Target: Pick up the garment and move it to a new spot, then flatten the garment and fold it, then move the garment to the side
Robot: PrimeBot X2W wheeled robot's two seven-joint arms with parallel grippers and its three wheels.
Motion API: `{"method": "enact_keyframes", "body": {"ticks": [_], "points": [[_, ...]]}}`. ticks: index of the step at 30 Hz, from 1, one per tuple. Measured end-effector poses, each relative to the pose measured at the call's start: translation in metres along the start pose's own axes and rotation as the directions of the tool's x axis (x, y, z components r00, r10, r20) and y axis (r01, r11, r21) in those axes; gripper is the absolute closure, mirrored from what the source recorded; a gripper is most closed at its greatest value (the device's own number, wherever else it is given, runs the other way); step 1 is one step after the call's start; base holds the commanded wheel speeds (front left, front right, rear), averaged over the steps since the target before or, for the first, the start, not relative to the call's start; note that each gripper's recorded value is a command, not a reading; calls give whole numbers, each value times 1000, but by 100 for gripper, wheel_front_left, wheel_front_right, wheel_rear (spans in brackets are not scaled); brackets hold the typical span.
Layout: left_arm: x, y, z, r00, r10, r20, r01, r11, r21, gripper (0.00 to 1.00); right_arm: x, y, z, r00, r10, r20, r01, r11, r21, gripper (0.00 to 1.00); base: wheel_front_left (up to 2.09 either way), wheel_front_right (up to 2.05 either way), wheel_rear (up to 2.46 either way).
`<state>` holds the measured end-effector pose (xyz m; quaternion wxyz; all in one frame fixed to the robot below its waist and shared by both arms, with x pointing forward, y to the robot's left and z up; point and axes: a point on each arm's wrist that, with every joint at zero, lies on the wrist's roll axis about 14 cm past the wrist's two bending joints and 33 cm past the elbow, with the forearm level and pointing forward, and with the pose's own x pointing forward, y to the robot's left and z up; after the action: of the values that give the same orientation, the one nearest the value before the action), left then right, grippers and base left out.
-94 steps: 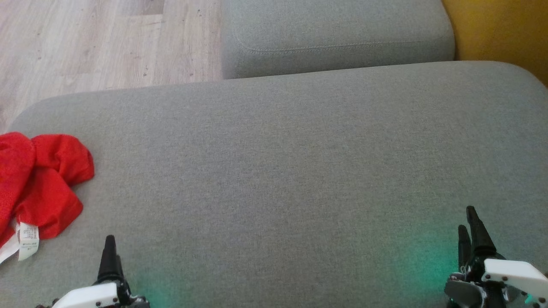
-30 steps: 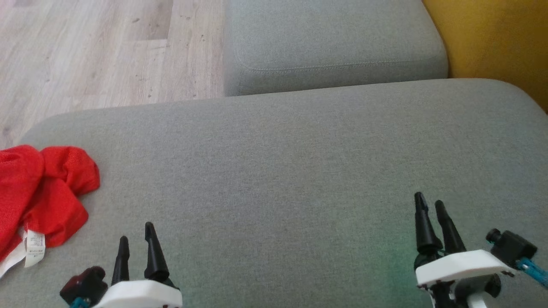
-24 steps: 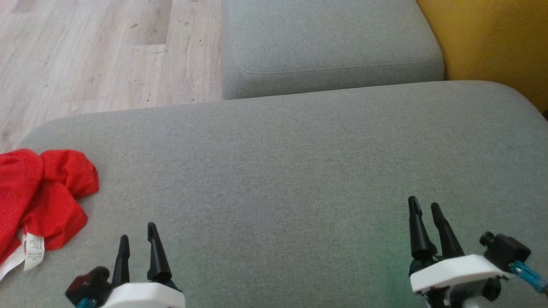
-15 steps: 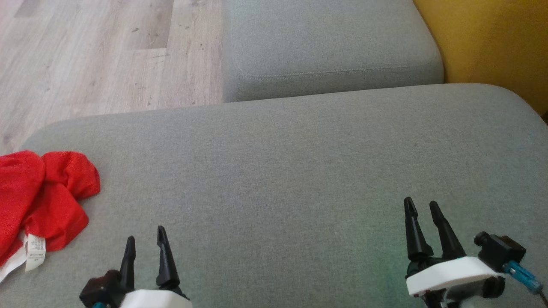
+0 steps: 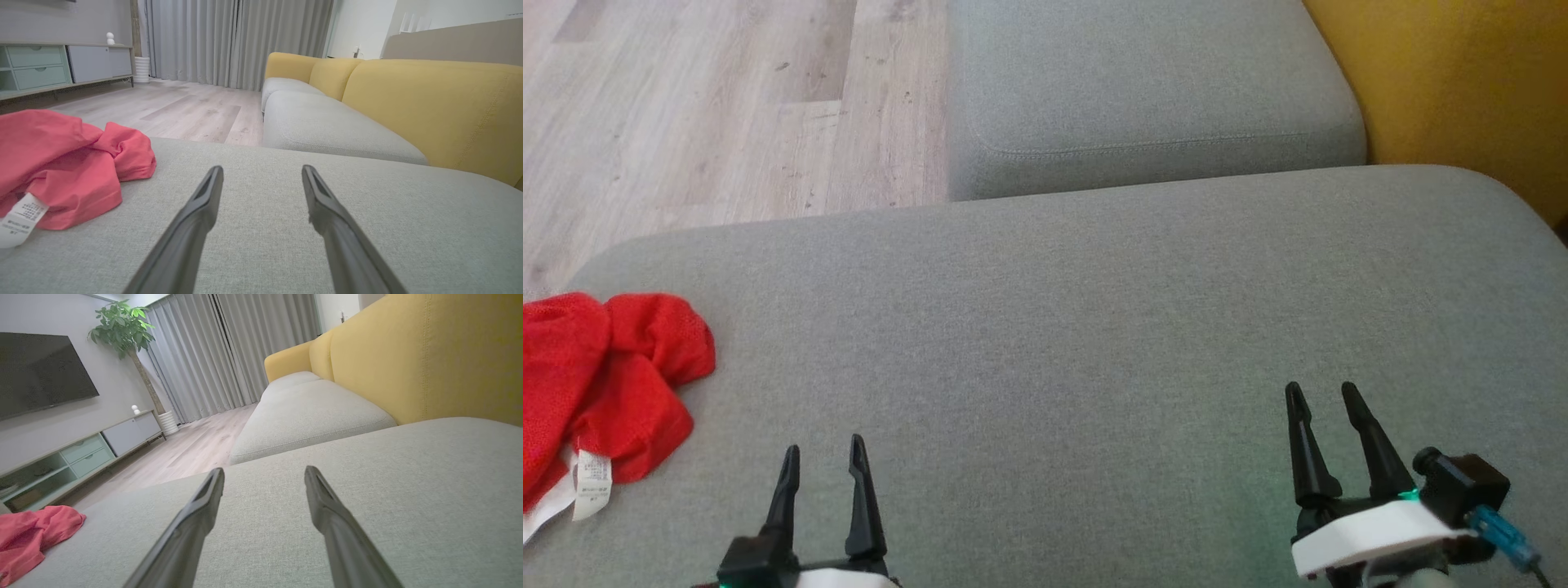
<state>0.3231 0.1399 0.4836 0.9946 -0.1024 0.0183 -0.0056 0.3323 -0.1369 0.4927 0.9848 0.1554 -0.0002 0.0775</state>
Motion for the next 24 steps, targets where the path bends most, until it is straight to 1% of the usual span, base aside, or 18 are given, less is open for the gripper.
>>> {"method": "enact_keyframes", "body": {"ticks": [4, 11, 18, 24], "points": [[-1, -4, 5, 999, -15, 30, 13, 998, 64, 0, 0, 2, 3, 1000, 12, 13, -11, 998, -59, 0, 0, 0, 0], [-4, -13, 10, 997, -49, 61, 40, 988, 149, 0, -1, 9, 5, 999, 43, 24, -40, 991, -132, 0, 0, 0, 0], [-6, -16, 13, 994, -70, 87, 49, 975, 219, 0, 0, 16, 4, 997, 78, 25, -71, 976, -207, 0, 0, 0, 0], [-9, -12, 7, 996, -55, 73, 38, 974, 221, 0, -1, 13, -2, 998, 66, 4, -64, 978, -201, 0, 0, 0, 0]]}}
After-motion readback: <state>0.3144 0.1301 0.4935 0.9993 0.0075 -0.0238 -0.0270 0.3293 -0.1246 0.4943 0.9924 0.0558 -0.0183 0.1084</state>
